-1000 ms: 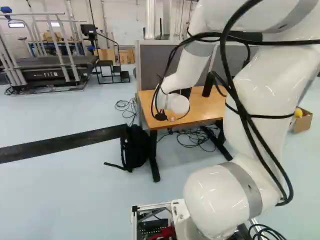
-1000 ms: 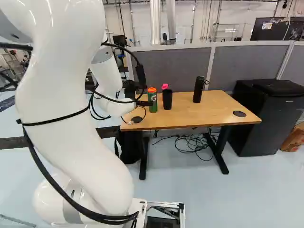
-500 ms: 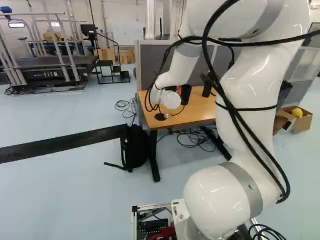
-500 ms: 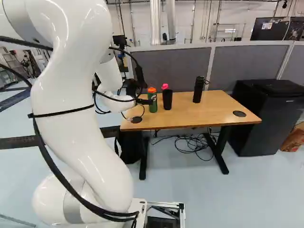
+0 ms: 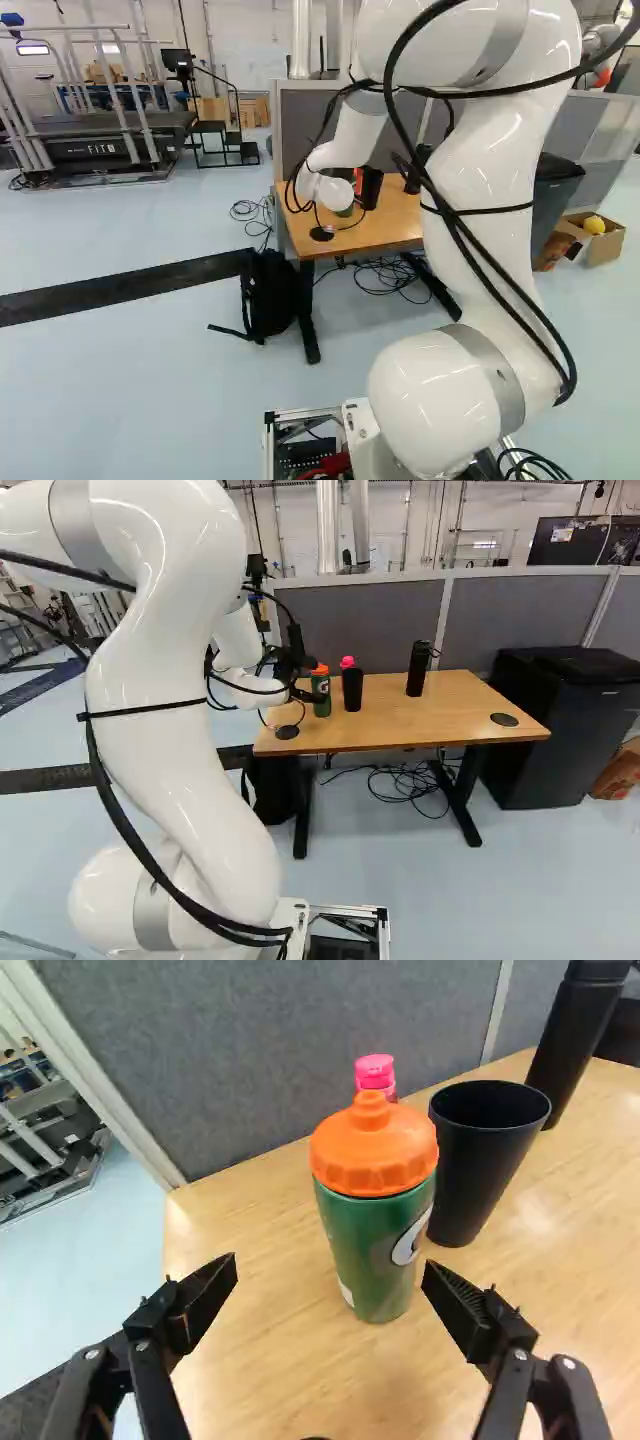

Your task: Pick up the green bottle from the table

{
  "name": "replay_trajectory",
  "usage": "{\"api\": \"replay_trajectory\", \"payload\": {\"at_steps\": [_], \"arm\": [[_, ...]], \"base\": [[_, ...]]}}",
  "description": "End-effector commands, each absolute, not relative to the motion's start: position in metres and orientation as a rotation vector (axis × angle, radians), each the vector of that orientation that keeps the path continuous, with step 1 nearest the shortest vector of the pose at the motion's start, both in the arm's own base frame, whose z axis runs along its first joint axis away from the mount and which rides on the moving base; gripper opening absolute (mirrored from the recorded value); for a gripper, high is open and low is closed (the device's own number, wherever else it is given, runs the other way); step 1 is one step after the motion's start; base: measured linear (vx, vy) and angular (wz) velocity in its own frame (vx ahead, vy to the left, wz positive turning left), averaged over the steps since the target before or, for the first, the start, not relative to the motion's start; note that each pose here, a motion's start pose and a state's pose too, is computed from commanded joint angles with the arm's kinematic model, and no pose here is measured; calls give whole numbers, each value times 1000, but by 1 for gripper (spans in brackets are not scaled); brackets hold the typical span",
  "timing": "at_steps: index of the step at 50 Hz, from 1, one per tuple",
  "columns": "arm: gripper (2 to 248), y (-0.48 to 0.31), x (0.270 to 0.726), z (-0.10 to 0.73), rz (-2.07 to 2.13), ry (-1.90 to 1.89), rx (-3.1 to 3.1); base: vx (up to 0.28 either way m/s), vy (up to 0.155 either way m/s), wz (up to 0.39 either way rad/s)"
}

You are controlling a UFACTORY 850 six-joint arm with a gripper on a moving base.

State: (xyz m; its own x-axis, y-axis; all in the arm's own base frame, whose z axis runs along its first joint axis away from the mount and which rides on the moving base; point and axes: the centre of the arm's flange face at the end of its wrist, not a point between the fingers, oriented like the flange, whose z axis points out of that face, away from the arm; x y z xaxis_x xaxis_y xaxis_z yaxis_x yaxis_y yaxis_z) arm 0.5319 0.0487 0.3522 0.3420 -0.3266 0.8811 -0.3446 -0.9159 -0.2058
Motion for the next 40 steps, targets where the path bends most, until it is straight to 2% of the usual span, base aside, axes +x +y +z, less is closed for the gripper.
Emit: {"api": "replay_trajectory", "payload": {"at_steps": [40], "arm": [[247, 46, 592, 343, 1695, -793, 2495]], "base": [[0, 0, 0]]}}
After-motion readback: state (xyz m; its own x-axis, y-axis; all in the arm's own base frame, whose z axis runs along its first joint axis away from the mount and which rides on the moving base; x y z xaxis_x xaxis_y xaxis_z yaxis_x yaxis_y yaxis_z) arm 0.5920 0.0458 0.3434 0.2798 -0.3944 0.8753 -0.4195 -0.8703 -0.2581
